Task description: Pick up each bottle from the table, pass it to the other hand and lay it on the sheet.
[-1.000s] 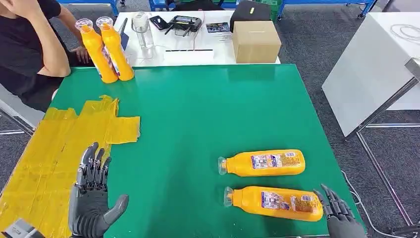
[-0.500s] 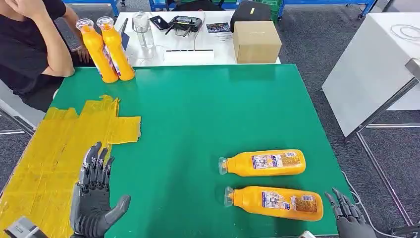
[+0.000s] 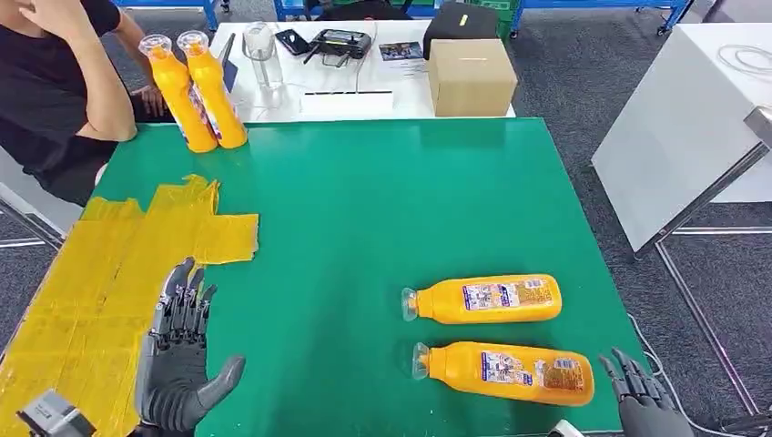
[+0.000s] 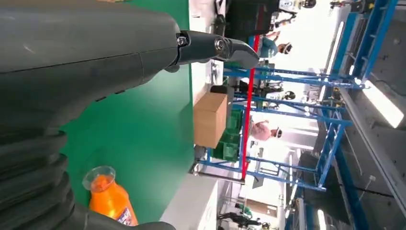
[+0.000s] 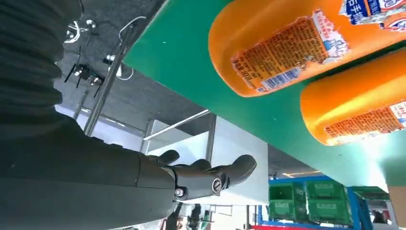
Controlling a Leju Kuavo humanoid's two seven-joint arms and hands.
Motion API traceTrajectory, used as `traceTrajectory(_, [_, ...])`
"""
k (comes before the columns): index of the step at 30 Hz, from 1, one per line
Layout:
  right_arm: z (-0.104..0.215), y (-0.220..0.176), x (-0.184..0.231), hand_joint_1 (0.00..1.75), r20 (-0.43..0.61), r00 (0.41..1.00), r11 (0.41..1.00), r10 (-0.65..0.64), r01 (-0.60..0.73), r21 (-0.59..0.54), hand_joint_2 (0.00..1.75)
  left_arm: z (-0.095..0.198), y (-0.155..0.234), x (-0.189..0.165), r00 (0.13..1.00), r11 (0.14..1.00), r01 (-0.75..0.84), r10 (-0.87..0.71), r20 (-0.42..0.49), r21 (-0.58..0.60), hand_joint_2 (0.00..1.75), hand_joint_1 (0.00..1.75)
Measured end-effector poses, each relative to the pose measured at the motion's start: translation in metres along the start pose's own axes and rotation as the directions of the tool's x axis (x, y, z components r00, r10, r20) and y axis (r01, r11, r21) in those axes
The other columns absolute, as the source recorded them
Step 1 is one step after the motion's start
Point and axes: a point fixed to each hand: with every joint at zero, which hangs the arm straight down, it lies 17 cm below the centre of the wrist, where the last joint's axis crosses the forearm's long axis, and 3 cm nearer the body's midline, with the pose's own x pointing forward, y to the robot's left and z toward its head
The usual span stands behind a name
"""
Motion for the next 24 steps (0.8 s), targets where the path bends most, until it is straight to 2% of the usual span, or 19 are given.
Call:
traceTrajectory(12, [-0.019,0.007,0.031,0.0,0.082,0.997,1.0,0.015,-0.017,0.016,1.75,-0.001,-0.002,-0.004,1.0,1.0,-0.013,0.013,-0.011,-0.013,1.75,0.0])
traceTrajectory(24, [-0.022,0.027,0.043,0.0,0.122,0.992,0.997,0.031,-0.039,0.069,1.75,-0.003,-0.003,-0.005,1.0,1.0,-0.018,0.018,-0.014,-0.021,1.75,0.0])
